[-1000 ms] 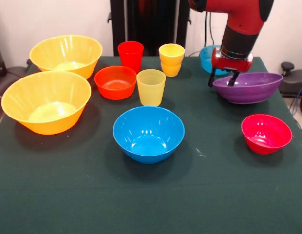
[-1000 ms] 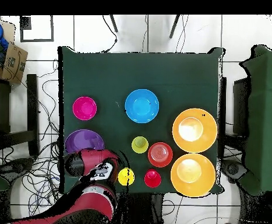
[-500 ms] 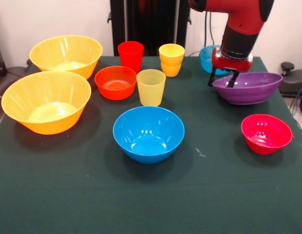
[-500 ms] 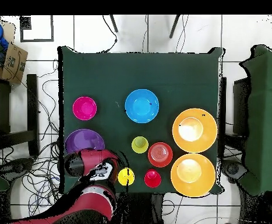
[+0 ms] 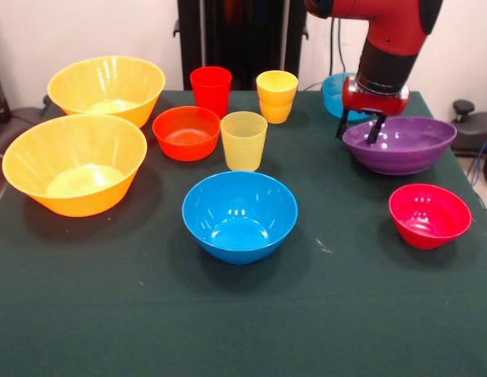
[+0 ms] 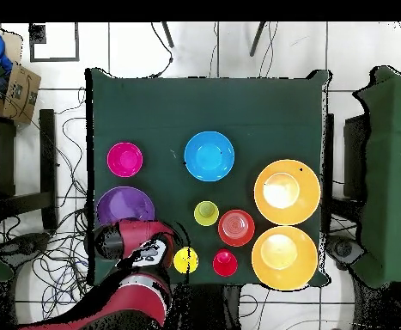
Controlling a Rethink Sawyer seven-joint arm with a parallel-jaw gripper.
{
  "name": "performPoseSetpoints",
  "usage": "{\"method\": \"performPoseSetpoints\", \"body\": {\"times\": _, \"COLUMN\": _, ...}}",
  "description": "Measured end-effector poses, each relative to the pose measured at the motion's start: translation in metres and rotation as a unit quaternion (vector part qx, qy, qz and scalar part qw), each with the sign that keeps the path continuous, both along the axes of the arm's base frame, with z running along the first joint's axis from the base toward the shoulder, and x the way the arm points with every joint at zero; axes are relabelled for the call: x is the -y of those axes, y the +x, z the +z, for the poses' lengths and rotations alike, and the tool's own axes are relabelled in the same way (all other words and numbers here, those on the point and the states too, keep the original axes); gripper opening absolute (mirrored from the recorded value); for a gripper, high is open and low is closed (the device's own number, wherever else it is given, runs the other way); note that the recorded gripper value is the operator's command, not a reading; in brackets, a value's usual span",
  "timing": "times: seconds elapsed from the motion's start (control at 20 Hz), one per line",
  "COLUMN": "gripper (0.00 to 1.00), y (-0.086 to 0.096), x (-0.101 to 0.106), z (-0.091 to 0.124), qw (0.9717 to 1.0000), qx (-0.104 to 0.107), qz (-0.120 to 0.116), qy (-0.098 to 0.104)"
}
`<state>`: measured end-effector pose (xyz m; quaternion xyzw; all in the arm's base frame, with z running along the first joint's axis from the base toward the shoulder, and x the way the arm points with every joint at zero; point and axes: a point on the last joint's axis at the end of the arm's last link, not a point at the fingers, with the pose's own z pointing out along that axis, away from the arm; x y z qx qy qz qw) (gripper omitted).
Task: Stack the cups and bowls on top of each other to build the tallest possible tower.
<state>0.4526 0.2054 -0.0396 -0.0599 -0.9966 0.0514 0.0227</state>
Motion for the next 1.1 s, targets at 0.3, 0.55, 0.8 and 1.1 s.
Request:
{"method": "performPoseSetpoints", "body": {"times": 0.3, "gripper": 1.00, "y": 0.010, "x": -0.004, "z": 0.012, "qw": 0.9999, "qx": -0.013, "qz": -0.010, "qy": 0.002}}
{"method": "performPoseSetpoints", "body": {"times": 0.55, "gripper": 1.00, "y": 0.024, "x": -0.007, "z": 0.026, "qw": 0.9997, "qx": -0.013, "qz": -0.021, "qy": 0.007}}
{"method": "performPoseSetpoints", "body": {"times": 0.8, "gripper": 1.00, "y": 0.033, "x": -0.010, "z": 0.035, "qw": 0.9995, "qx": -0.003, "qz": -0.028, "qy": 0.011}}
{"method": "performPoseSetpoints", "body": {"times": 1.1, "gripper": 1.00, "y": 0.041, "x": -0.012, "z": 0.038, "qw": 0.9991, "qx": 0.012, "qz": -0.038, "qy": 0.016}}
